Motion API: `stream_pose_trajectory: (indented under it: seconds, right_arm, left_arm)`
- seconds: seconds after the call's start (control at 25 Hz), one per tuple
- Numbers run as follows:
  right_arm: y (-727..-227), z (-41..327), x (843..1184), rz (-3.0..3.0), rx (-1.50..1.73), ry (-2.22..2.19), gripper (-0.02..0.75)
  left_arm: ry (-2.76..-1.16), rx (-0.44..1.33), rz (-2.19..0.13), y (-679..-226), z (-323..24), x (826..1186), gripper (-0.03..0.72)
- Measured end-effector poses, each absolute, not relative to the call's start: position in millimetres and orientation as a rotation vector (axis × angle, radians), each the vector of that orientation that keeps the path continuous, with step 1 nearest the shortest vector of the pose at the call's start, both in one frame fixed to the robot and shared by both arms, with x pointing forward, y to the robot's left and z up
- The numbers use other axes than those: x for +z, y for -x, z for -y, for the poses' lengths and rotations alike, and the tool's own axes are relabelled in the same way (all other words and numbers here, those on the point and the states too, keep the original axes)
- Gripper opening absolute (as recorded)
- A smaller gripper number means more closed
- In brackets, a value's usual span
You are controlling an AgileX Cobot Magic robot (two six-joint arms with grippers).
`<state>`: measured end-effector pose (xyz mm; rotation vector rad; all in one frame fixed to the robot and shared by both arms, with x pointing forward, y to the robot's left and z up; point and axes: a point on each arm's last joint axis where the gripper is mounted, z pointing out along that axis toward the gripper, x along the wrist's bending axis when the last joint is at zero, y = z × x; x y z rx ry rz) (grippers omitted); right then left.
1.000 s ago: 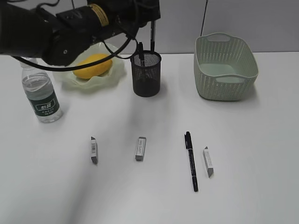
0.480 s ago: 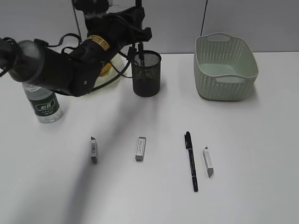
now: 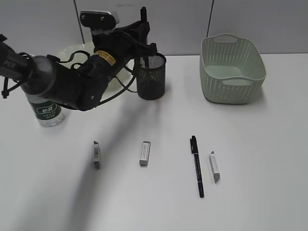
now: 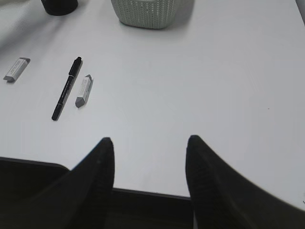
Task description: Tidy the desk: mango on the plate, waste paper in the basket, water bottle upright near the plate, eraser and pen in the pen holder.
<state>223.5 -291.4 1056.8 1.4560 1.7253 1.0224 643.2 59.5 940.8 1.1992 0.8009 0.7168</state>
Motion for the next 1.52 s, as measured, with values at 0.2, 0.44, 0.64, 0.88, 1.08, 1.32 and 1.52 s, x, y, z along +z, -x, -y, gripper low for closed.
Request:
stream_pose_trajectory:
  seconds: [0.2,0.44,0.64,0.88,1.08,1.32,1.52]
  right_arm:
    - [-223.5,291.4,1056.8,-1.725,1.023,-1.457,0.395]
    - [-223.5,291.4,1056.8,-1.725,1.023,-1.457,0.395]
    - [-223.5,291.5,1056.8,-1.724,1.022,-1.457,0.395]
    - [-223.5,291.5,1056.8,-1.724,1.022,-1.457,0.395]
    - [-223.5,291.5,1056.8,-1.724,1.022,-1.458,0.395]
    - [-233.4,290.8,1057.6,-1.766,0.984,-1.499,0.395]
    - [-259.7,288.9,1066.6,-1.847,0.901,-1.622,0.395]
  left_arm:
    - [-1.215,0.723,-0.819,-646.8,-65.0,938.9,0.515]
    - [-1.217,0.725,-0.769,-644.4,-63.8,951.1,0.600]
    - [-1.238,0.735,-0.656,-634.1,-62.1,998.4,0.585]
    - [-1.442,0.743,-0.790,-608.8,-81.6,1071.5,0.531]
    - [-1.679,0.720,-1.008,-576.8,-115.7,1106.9,0.447]
    - [-2.017,0.633,-1.370,-536.6,-166.7,1112.3,0.386]
    - [-2.360,0.583,-1.680,-499.8,-208.0,1098.9,0.380]
